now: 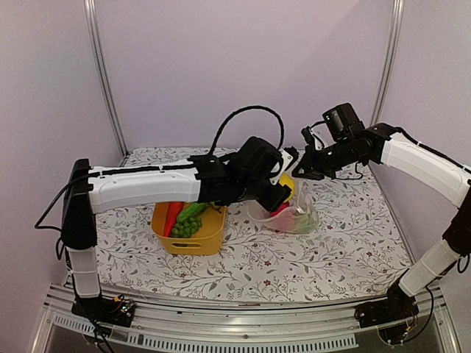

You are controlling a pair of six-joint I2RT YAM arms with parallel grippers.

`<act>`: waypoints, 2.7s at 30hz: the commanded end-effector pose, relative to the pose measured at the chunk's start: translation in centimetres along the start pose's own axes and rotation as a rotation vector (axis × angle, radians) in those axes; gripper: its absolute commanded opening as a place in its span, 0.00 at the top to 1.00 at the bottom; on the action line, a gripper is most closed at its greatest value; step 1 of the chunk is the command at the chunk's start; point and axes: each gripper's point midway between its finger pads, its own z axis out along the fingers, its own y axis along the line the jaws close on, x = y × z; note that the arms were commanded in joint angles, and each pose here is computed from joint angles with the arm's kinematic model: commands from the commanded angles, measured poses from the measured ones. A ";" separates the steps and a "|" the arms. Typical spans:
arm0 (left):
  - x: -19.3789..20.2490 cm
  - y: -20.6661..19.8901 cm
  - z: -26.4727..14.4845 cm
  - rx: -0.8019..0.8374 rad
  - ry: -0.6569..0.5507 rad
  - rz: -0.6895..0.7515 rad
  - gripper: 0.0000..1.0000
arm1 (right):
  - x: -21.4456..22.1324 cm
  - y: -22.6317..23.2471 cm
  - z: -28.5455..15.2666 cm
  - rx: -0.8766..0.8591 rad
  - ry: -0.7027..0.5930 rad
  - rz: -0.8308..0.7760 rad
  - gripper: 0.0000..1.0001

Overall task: Place the food in the zip-top bag and seal the zipper
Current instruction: Place the fake fruit in the zipper food storage bag, then adjust the zipper food storage bag at the center of the board.

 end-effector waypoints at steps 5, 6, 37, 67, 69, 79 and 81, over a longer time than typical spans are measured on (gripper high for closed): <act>-0.1 5.4 1.4 -0.211 0.022 -0.175 0.10 | -0.8 1.6 -0.5 -0.053 -0.023 0.000 1.00; -0.6 5.4 0.9 -0.205 0.009 -0.182 0.09 | -0.8 1.6 -0.5 -0.054 -0.021 0.000 1.00; 8.1 4.7 -5.1 -0.044 0.189 -0.606 0.46 | -0.3 1.6 0.6 -0.065 0.022 0.006 1.00; -3.7 5.8 -0.7 0.263 -0.007 -0.703 1.00 | 2.6 -2.1 0.8 0.231 0.140 -0.014 0.86; -3.8 5.9 -0.9 0.259 -0.012 -0.692 1.00 | 2.6 -2.3 1.3 0.235 0.147 -0.006 0.83; -3.8 6.5 -1.6 0.247 -0.017 -0.690 1.00 | 2.7 -2.5 0.2 0.256 0.123 0.039 0.63; -4.4 6.7 -2.0 0.247 -0.037 -0.689 1.00 | 3.3 -2.5 0.5 0.237 0.134 0.051 0.59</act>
